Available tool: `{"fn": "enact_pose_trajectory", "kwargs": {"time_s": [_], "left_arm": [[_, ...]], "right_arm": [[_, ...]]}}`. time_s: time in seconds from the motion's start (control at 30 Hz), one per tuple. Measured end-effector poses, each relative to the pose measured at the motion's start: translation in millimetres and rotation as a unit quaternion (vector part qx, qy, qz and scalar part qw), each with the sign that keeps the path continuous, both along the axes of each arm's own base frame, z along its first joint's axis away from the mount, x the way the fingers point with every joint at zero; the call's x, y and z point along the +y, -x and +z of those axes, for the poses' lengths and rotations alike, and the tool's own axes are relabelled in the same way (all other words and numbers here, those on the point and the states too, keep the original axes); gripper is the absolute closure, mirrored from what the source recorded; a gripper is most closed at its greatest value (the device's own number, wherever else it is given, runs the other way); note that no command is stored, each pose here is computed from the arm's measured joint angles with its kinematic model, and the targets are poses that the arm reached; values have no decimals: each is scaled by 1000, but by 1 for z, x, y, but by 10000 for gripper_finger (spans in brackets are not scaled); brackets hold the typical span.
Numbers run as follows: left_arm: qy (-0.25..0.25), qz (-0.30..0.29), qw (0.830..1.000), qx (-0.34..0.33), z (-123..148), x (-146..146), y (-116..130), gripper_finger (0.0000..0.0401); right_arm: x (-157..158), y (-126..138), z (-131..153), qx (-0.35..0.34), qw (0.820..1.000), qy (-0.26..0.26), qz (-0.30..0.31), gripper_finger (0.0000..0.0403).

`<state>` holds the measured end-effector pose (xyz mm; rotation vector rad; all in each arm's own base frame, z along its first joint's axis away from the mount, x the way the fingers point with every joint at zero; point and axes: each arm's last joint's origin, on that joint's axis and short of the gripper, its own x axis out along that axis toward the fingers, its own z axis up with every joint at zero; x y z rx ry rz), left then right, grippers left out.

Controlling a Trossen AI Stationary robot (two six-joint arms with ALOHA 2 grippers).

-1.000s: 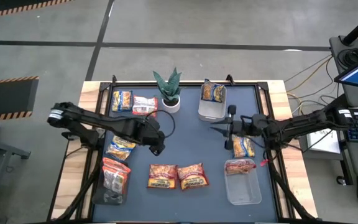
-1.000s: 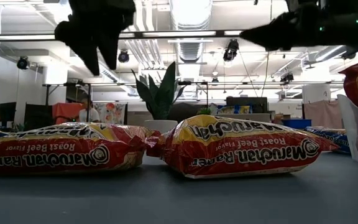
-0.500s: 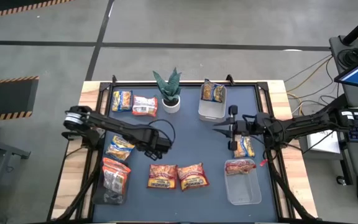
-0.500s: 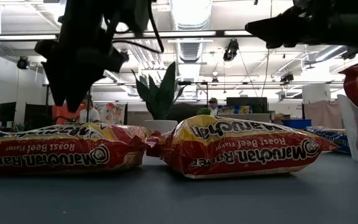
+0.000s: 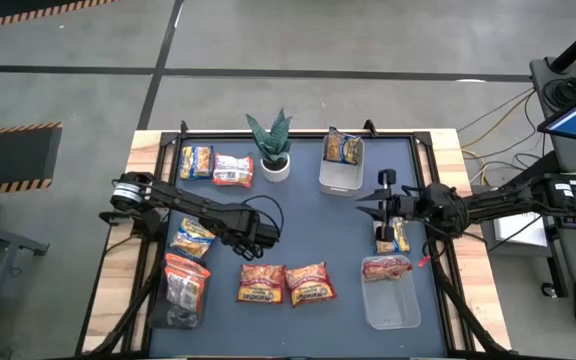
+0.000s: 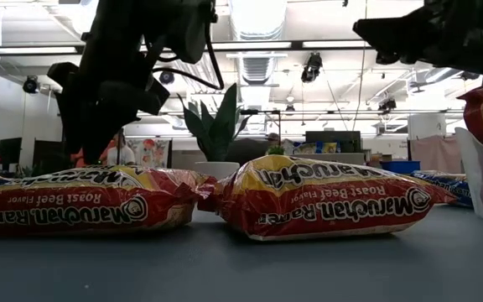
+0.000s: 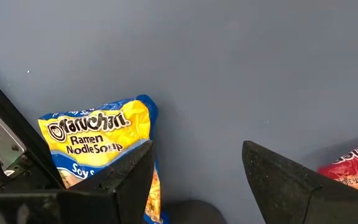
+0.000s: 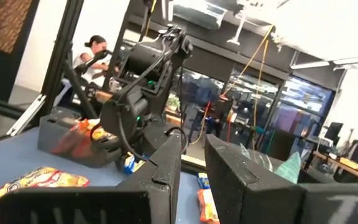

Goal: Sort Maruchan noodles
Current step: Put the bottom left blue instant noodle pack into the gray bin

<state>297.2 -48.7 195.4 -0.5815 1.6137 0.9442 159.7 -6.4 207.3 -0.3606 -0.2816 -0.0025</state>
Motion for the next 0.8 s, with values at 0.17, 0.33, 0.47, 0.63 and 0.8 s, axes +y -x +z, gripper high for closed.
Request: {"fn": "enact_pose_trajectory", "kwargs": {"time_s": [0.17, 0.33, 0.47, 0.63, 0.8], "left_arm": [[5, 2, 1000, 1, 0, 0, 0, 176], [17, 27, 999, 3, 0, -1, 0, 176], [9, 45, 999, 17, -5, -1, 0, 176], [-16, 42, 997, 56, -19, 0, -1, 176], [-52, 25, 990, 126, -36, 1, 1, 176]], "right_arm": [[-1, 8, 2, -21, 1000, -2, -2, 340], [0, 11, 6, -32, 999, -5, -1, 340], [0, 10, 4, -24, 1000, -4, -2, 340], [0, 10, 4, -24, 1000, -4, -2, 340], [0, 10, 4, -22, 1000, -4, -2, 339]]}}
